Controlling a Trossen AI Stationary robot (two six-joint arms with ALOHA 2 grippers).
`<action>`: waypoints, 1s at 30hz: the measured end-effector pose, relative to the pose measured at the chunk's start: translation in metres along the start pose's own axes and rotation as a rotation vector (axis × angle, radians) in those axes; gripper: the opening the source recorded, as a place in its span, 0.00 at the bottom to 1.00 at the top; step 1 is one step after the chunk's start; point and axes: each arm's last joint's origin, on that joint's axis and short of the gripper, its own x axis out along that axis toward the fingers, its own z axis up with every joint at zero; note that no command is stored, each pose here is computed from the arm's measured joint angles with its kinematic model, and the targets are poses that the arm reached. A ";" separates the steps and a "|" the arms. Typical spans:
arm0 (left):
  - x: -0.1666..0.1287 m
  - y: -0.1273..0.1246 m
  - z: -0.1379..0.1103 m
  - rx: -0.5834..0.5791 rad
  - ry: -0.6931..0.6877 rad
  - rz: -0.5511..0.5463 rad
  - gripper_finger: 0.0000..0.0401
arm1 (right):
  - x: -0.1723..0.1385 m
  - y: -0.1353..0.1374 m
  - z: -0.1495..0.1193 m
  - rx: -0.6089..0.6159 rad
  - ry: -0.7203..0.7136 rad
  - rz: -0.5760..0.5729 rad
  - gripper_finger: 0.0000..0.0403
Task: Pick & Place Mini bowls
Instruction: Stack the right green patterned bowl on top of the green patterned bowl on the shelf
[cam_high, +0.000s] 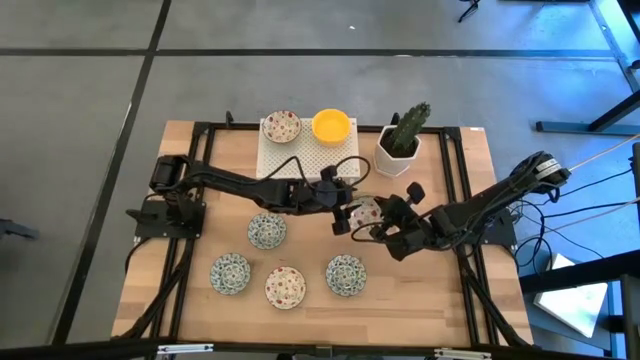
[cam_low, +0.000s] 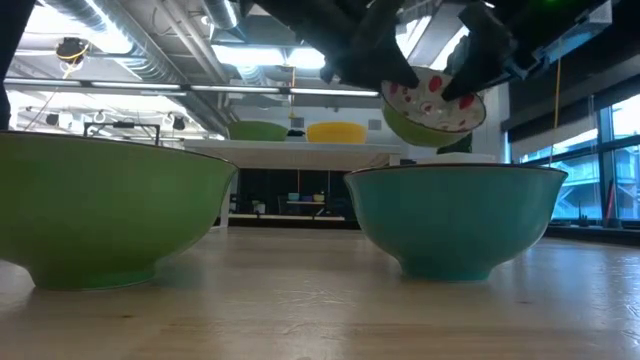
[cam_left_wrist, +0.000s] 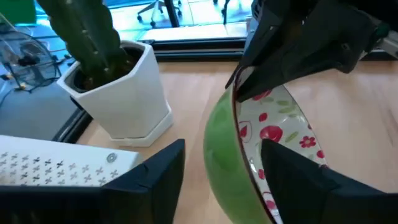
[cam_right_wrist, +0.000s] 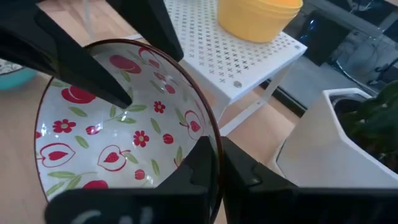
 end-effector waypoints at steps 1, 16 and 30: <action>0.000 0.000 0.000 0.006 0.000 0.008 0.47 | 0.000 0.000 0.000 0.000 -0.003 -0.002 0.03; 0.000 0.005 -0.001 0.064 0.018 0.137 0.03 | 0.000 0.004 0.007 0.032 -0.055 0.003 0.03; -0.005 0.008 0.003 0.170 0.105 0.117 0.01 | -0.004 0.013 0.014 -0.008 -0.084 0.082 0.21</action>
